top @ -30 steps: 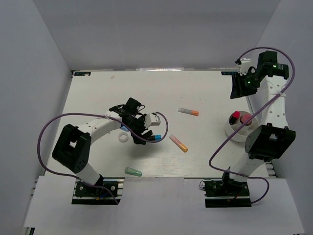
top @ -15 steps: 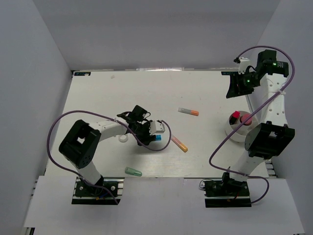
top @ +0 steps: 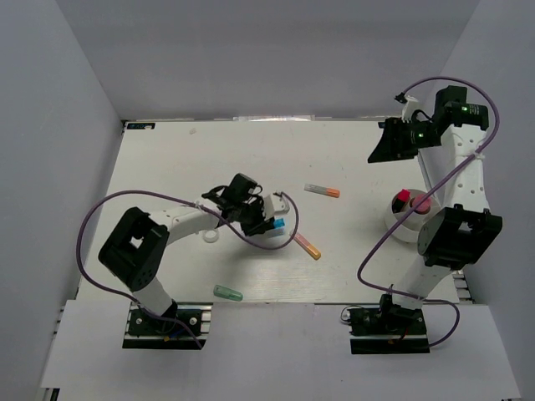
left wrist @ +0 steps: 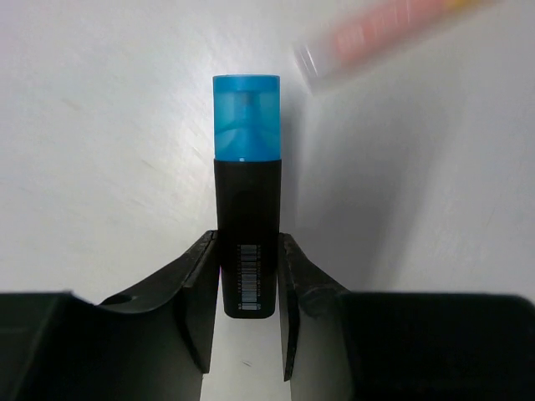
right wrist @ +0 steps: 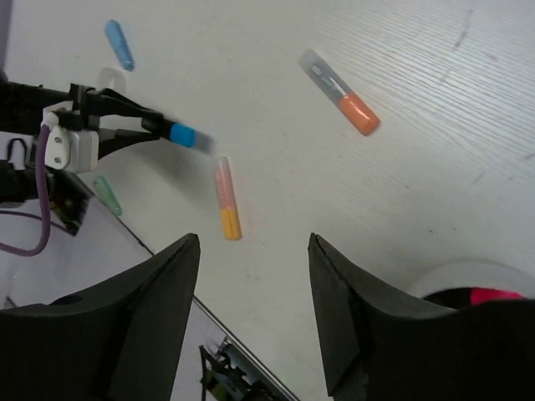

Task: Sort the stationery into containers
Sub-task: Pick up the pen from the center of the board, then place the pen in the storage box.

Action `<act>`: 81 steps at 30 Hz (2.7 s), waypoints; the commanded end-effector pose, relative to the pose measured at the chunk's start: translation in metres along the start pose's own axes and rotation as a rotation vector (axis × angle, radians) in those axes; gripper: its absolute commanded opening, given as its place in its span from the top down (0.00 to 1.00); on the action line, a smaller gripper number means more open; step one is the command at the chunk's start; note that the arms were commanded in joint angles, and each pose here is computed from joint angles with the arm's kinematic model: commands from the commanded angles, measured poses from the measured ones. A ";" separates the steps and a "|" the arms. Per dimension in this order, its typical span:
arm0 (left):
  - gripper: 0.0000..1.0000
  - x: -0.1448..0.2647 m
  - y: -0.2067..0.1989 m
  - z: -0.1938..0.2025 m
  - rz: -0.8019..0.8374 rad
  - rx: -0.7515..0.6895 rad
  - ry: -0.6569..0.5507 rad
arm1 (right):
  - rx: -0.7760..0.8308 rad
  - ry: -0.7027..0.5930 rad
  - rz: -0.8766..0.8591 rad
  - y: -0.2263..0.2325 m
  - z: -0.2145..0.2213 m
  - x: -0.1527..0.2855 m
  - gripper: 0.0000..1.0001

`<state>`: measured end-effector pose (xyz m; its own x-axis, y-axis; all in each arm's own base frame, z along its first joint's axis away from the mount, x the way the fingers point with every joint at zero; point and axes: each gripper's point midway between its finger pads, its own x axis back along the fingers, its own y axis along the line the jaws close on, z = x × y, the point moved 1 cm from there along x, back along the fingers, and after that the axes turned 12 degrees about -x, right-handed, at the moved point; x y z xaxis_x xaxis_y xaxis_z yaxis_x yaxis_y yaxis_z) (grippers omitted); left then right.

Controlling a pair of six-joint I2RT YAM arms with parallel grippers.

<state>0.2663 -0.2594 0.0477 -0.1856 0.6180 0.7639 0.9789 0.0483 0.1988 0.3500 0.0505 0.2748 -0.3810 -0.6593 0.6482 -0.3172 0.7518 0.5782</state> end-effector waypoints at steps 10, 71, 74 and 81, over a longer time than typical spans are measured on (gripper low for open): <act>0.88 0.073 0.090 -0.178 -0.134 0.203 -0.405 | 0.051 0.115 -0.317 0.100 -0.003 -0.063 0.34; 0.02 0.112 0.126 -0.149 -0.330 0.453 -0.320 | 0.028 0.048 0.162 -0.022 -0.019 -0.026 1.00; 0.02 0.111 0.127 -0.131 -0.335 0.475 -0.289 | 0.029 0.096 0.292 -0.049 -0.001 -0.005 1.00; 0.02 0.095 0.117 -0.116 -0.287 0.501 -0.264 | 0.088 0.068 0.495 -0.070 0.004 0.040 1.00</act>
<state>0.3639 -0.2861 0.1984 -0.4858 0.6685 0.5632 0.8162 0.5775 0.0184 0.3670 -0.0067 0.2435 -0.4137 -0.3461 0.8420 -0.1824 0.9377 0.2958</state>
